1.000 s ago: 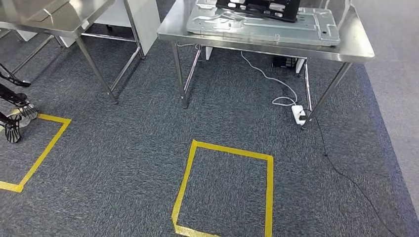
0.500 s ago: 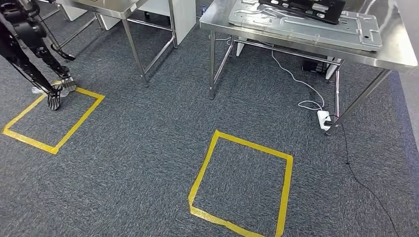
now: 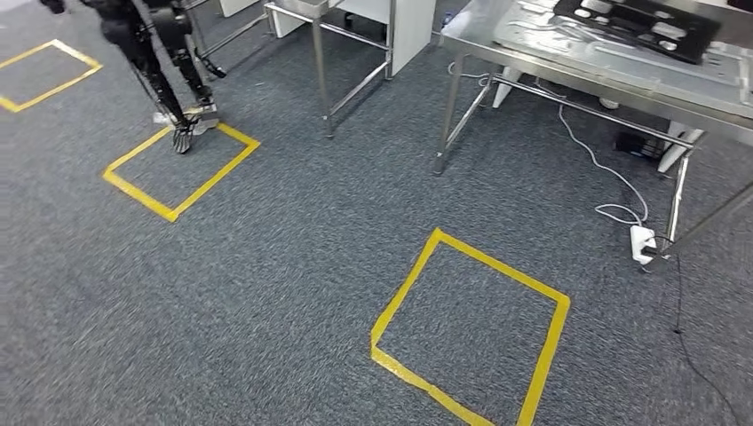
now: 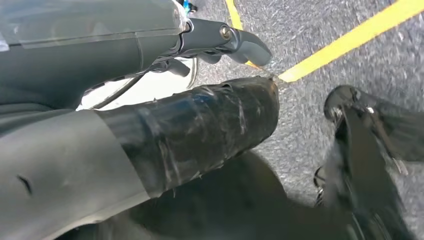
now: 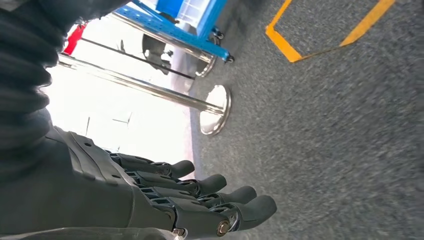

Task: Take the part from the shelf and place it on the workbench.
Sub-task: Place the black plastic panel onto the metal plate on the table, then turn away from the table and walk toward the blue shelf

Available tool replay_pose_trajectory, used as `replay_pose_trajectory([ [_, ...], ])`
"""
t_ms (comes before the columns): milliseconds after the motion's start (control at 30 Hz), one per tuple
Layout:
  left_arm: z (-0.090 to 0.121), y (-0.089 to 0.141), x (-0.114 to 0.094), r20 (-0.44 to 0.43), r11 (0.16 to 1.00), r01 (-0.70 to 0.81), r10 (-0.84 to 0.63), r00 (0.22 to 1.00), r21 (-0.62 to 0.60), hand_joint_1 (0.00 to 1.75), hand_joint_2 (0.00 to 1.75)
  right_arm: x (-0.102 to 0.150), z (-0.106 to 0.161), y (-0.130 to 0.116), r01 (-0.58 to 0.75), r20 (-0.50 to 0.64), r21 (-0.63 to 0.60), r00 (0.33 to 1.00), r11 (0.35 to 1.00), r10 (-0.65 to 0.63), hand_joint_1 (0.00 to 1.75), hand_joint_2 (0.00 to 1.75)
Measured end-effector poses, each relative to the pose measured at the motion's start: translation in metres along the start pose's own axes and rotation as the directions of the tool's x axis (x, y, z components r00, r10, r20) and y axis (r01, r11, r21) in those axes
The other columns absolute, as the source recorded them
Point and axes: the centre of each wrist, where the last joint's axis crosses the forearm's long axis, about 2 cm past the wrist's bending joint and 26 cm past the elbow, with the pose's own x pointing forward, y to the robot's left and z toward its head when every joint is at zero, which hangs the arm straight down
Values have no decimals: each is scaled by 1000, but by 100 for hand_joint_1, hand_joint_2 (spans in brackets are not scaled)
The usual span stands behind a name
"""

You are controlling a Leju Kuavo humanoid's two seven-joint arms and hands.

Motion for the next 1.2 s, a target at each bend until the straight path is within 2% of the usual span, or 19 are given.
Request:
replay_pose_trajectory([
  [433,-1,3,-3,-6,1000,2,-2,1000,-1,0,0,-6,0,3,-8,-13,15,1000,1000,8,0,175],
  [700,-1,2,-2,32,999,-41,42,999,-34,0,0,-2,0,2,-18,-5,12,1000,1000,18,0,175],
  [867,-1,2,-3,32,999,-41,42,999,-34,0,0,-9,0,4,-20,-17,18,1000,1000,21,0,175],
  [1200,-1,2,-4,21,998,-43,44,999,-35,0,0,0,0,3,-25,2,13,1000,1000,25,0,175],
])
